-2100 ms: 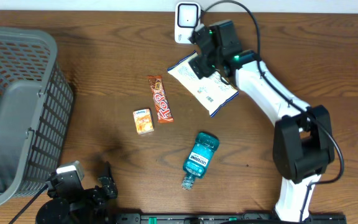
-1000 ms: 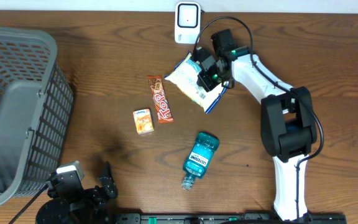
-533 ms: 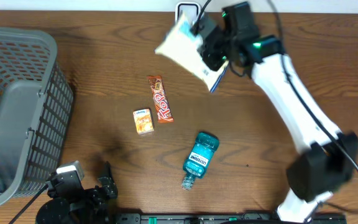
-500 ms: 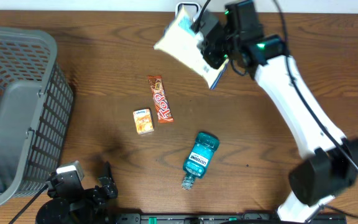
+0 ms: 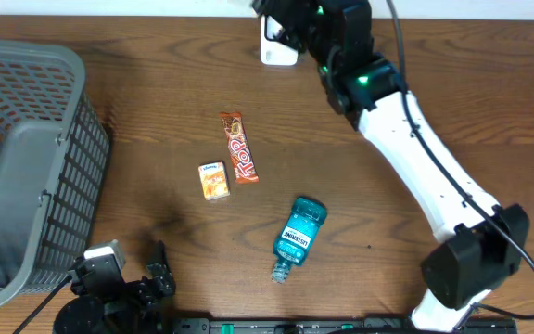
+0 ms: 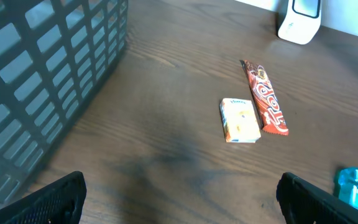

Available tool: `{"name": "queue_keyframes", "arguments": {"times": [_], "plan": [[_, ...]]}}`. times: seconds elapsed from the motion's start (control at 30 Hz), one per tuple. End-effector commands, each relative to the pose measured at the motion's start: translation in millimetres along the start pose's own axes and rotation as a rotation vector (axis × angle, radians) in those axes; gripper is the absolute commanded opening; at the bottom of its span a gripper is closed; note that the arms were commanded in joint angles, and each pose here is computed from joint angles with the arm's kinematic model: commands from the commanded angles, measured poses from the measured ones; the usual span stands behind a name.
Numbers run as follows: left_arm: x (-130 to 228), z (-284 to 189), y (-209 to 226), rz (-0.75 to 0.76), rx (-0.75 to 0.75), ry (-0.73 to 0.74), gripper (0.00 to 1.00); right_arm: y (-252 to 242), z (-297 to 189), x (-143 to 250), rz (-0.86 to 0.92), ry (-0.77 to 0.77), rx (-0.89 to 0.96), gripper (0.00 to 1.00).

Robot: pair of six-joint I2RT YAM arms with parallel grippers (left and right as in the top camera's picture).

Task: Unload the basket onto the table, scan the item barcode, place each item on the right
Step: 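Carry the snack bag off to the right edge and release it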

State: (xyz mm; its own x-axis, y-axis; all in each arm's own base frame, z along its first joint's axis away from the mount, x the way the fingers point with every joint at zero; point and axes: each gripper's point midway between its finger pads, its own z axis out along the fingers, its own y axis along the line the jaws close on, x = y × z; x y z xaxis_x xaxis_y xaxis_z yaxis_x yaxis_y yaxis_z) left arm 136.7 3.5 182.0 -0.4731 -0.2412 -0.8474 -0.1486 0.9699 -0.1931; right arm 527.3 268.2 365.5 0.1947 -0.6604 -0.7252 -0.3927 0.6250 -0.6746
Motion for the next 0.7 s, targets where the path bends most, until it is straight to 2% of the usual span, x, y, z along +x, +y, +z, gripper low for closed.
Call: {"name": "queue_keyframes", "arguments": {"times": [0.0,0.27,0.47,0.67], "plan": [[0.5,0.4,-0.8,-0.009,0.005,0.0,0.98,-1.0,25.1,26.3,-0.218,0.085,0.107,0.01],[0.5,0.4,-0.8,-0.009,0.005,0.0,0.98,6.2,78.6,40.8,-0.381,-0.072,0.366,0.01],[0.5,0.4,-0.8,-0.008,0.005,0.0,0.98,53.9,120.6,78.8,-0.528,-0.09,0.361,0.01],[0.5,0.4,-0.8,-0.009,0.005,0.0,0.98,75.0,161.4,99.9,-0.539,-0.074,0.347,0.01]]}}
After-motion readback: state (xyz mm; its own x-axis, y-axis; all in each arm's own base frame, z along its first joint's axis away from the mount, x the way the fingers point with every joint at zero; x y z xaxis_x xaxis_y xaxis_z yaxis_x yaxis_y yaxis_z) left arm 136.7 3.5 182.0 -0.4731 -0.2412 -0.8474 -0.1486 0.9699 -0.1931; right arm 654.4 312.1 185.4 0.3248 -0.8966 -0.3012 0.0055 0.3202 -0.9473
